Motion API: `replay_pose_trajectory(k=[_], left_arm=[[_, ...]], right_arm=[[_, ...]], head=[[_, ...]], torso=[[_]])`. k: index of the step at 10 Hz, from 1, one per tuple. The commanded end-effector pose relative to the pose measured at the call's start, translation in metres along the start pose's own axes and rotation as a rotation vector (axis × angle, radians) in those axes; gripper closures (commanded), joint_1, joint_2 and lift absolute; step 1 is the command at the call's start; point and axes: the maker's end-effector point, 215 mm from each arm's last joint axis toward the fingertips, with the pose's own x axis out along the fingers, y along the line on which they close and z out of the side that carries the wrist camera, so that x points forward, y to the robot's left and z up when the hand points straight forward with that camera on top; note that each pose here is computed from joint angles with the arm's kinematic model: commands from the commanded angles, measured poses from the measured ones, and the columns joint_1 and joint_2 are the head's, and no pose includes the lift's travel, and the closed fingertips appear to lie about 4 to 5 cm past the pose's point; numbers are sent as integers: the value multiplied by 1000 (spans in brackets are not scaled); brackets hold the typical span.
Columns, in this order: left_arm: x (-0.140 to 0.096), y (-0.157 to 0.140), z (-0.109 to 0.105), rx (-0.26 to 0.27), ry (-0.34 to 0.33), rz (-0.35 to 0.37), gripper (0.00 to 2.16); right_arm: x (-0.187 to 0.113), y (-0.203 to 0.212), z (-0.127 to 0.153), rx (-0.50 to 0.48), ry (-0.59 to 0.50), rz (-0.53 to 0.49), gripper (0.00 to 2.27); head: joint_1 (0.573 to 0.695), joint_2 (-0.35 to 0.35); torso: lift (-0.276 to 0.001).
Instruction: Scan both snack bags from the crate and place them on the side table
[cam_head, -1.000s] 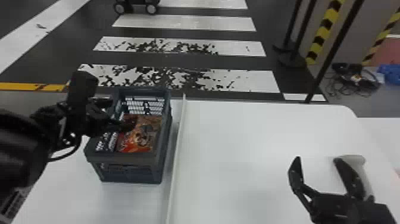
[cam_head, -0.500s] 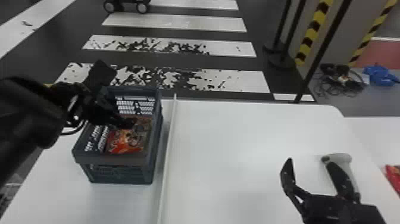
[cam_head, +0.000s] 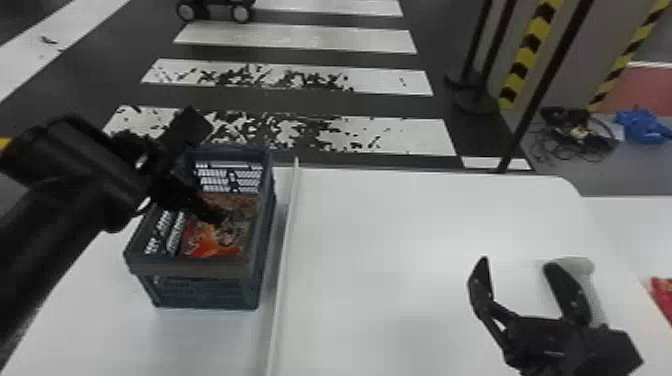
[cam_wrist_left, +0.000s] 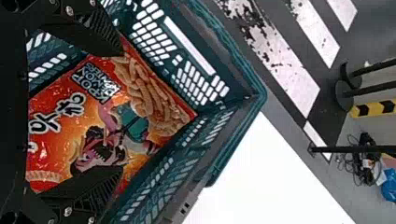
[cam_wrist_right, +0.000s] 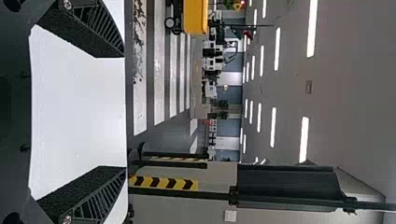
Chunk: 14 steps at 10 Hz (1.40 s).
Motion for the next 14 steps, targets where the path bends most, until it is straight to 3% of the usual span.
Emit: replay_pose_trajectory(k=[1,6,9,11,14], left_arm=[[20,-4,-11,2,39,-5,137],[70,-49,9,202,54,-48,137],[74,-49,-3,206,82,-50,137],[66,-34,-11,165,83,-46,137],[68,-29,-30,150,119,-37,178]], right_arm=[[1,2,-1,11,2,0,63],[2,2,-1,24,4,-2,63],[1,1,-6,32,14,-5,63],[2,1,-9,32,18,-5,63],[2,2,-13,33,25,-3,63]], head=[[695,-36],[695,-73],[695,-94],[695,-87],[695,-61]], torso=[[-98],[-98],[-98],[-98],[-98]])
